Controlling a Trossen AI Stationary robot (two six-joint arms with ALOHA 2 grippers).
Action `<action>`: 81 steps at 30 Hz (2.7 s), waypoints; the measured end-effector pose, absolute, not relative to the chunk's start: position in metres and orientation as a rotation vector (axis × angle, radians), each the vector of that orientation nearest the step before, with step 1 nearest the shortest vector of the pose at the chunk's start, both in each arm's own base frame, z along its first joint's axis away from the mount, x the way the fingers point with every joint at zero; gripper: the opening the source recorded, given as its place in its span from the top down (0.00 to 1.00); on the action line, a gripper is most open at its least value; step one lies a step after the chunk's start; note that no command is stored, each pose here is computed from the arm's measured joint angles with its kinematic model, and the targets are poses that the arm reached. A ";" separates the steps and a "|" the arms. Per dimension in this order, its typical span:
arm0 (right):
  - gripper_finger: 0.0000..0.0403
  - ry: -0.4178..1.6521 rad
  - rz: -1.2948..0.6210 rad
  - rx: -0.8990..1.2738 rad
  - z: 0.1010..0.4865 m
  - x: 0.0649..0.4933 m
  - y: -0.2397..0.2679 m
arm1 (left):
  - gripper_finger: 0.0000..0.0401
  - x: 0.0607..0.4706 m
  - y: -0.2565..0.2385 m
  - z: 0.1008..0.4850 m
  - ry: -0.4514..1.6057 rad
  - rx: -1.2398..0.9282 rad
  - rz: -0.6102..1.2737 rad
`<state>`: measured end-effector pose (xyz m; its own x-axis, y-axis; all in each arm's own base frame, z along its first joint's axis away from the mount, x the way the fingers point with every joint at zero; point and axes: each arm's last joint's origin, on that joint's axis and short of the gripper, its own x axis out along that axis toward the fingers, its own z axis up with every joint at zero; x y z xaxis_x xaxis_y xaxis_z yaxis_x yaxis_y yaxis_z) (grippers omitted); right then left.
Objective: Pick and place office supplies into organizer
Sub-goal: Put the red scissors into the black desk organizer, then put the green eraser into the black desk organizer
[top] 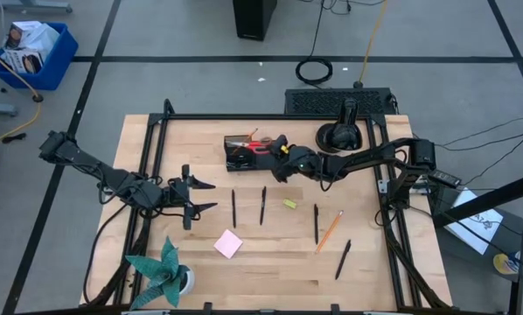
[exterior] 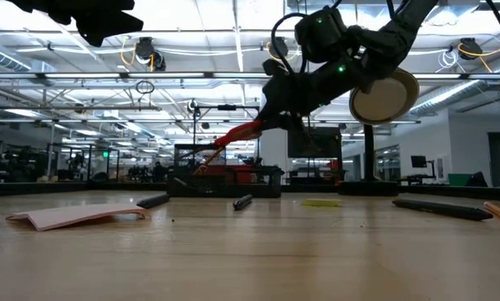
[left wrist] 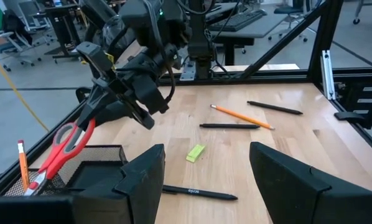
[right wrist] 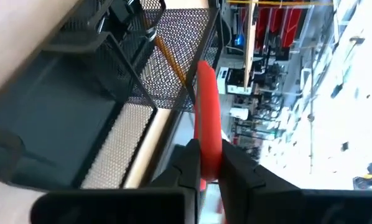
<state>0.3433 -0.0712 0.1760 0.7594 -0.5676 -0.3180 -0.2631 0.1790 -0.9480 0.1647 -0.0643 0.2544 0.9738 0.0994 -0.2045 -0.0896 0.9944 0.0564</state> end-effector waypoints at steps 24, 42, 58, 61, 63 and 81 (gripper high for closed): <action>0.94 0.909 0.122 -1.674 0.269 0.382 -0.064 | 0.40 0.165 -0.064 0.254 0.209 0.048 0.091; 0.94 1.054 0.406 -1.867 0.256 0.398 -0.075 | 0.40 0.165 -0.064 0.254 0.211 0.058 0.089; 0.92 0.939 0.413 -1.846 0.275 0.400 -0.094 | 0.40 0.165 -0.065 0.257 0.191 0.095 0.064; 0.91 0.916 0.368 -1.842 0.278 0.402 -0.095 | 0.40 0.165 -0.065 0.257 0.191 0.100 0.064; 0.89 0.915 0.368 -1.843 0.278 0.402 -0.096 | 0.40 0.165 -0.065 0.257 0.191 0.100 0.064; 0.64 0.923 0.099 -1.785 0.291 0.408 -0.101 | 0.40 0.165 -0.066 0.257 0.189 0.116 0.040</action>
